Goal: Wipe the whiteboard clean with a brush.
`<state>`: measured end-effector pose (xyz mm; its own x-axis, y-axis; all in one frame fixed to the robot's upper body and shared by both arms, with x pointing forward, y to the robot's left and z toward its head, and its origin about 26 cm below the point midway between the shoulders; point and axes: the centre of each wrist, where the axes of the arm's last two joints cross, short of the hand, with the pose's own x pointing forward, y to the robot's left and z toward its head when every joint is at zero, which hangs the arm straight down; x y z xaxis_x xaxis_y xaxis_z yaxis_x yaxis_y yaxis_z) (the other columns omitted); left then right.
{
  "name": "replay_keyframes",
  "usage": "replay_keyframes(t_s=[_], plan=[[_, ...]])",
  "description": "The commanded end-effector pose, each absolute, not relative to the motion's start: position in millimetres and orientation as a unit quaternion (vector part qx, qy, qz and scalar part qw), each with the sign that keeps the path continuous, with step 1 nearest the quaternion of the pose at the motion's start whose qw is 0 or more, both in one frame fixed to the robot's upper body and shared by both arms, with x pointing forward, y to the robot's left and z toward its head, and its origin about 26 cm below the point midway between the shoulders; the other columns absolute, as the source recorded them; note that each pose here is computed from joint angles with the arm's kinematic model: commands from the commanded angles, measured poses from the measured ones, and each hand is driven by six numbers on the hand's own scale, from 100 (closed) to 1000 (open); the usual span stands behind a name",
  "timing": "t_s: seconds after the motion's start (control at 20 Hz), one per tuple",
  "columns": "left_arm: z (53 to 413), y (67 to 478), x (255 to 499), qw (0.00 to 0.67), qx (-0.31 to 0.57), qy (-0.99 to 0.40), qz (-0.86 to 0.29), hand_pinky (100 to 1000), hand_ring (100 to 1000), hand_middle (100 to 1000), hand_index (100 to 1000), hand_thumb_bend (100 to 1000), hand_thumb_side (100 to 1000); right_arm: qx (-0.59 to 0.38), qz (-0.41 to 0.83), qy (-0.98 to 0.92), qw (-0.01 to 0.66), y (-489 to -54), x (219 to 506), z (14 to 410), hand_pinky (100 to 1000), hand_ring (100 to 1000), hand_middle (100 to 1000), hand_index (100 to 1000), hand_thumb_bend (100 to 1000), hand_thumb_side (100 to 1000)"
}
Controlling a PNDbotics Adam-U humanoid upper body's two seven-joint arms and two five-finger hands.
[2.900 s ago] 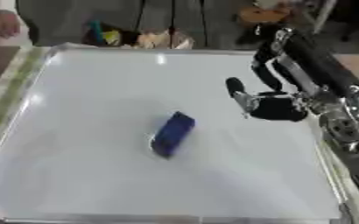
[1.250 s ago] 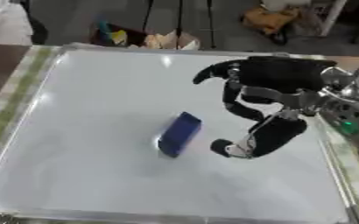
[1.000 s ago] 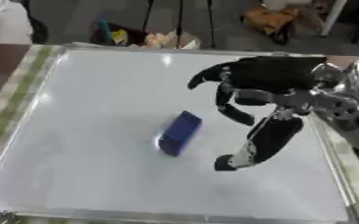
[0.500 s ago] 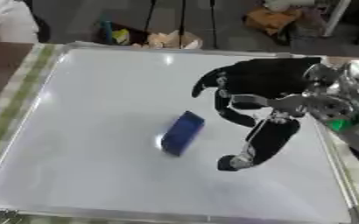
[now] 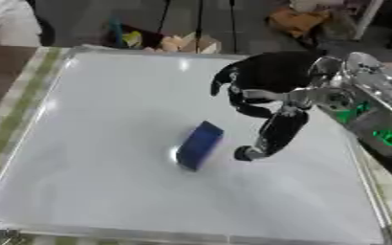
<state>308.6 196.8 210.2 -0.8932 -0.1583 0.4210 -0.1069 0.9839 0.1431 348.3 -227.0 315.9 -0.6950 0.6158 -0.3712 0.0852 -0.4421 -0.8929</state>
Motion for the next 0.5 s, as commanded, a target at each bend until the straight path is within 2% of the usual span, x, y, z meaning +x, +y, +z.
replay_keyframes(t_s=[0.05,0.5], plan=[[217,195,306,0.207,0.063,-0.974,-0.063,436,787,694,657,100,914,-0.359,0.771,-0.497,0.170,-234,358,323,870,943,845,148,480,407],[217,195,306,0.207,0.063,-0.974,-0.065,435,787,690,655,100,915,-0.338,0.781,-0.497,0.169,-234,375,322,863,934,831,142,456,386]])
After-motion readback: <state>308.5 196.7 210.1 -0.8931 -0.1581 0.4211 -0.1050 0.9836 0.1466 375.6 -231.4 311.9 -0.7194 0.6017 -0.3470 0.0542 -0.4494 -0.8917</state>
